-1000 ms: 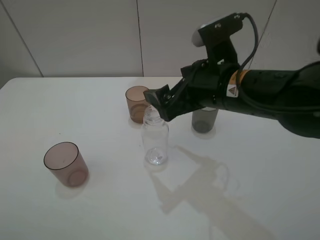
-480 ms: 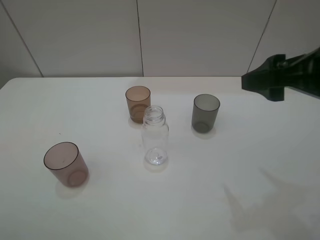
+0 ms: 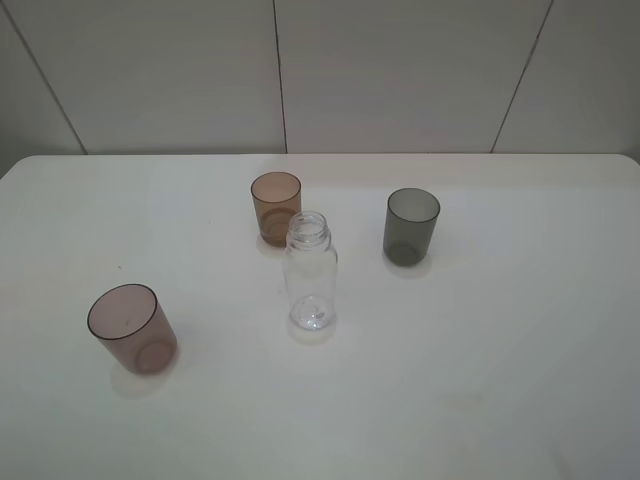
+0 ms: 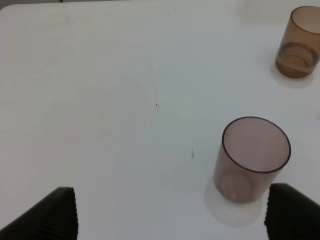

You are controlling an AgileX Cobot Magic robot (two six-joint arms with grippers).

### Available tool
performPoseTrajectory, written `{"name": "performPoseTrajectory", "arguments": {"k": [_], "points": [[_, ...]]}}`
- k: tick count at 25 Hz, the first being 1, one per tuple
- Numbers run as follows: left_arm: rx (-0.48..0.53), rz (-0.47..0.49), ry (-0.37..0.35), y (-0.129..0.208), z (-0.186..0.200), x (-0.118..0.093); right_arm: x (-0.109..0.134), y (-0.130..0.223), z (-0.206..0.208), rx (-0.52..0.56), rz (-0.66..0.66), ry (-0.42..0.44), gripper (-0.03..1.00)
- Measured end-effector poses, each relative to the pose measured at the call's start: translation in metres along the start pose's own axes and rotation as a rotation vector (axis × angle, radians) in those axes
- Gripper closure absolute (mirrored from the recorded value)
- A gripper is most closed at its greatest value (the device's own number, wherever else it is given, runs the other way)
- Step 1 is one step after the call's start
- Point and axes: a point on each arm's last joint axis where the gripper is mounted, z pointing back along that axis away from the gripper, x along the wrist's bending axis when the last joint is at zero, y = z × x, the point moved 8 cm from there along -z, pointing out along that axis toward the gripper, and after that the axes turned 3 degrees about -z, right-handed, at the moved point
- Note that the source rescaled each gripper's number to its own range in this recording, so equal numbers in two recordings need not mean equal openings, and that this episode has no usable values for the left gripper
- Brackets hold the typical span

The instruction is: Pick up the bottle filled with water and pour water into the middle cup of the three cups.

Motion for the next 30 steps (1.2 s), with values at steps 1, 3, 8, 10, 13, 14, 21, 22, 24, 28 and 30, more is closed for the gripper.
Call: {"name": "performPoseTrajectory", "arguments": {"k": [1, 3, 8, 10, 13, 14, 21, 22, 24, 28, 30], "points": [[0.0, 0.0, 0.0, 0.0, 0.0, 0.0, -0.001, 0.003, 0.006, -0.005, 0.006, 0.007, -0.03], [0.0, 0.0, 0.0, 0.0, 0.0, 0.0, -0.003, 0.01, 0.018, -0.019, 0.014, 0.014, -0.03], [0.0, 0.0, 0.0, 0.0, 0.0, 0.0, -0.006, 0.025, 0.032, 0.001, 0.017, 0.021, -0.03], [0.0, 0.0, 0.0, 0.0, 0.0, 0.0, -0.006, 0.033, 0.036, 0.022, 0.017, 0.023, -0.03], [0.0, 0.0, 0.0, 0.0, 0.0, 0.0, -0.007, 0.041, 0.042, 0.034, 0.017, 0.025, -0.03], [0.0, 0.0, 0.0, 0.0, 0.0, 0.0, -0.007, 0.042, 0.044, 0.026, 0.017, 0.024, -0.03], [0.0, 0.0, 0.0, 0.0, 0.0, 0.0, -0.011, 0.062, 0.045, -0.018, 0.022, 0.029, -0.03], [0.0, 0.0, 0.0, 0.0, 0.0, 0.0, -0.011, 0.065, 0.043, -0.02, 0.022, 0.028, -0.03], [0.0, 0.0, 0.0, 0.0, 0.0, 0.0, -0.012, 0.066, 0.041, -0.044, 0.023, 0.026, -0.03], [0.0, 0.0, 0.0, 0.0, 0.0, 0.0, -0.012, 0.066, 0.04, -0.056, 0.023, 0.025, -0.03], [0.0, 0.0, 0.0, 0.0, 0.0, 0.0, -0.011, 0.066, 0.04, -0.06, 0.023, 0.024, -0.03]]}}
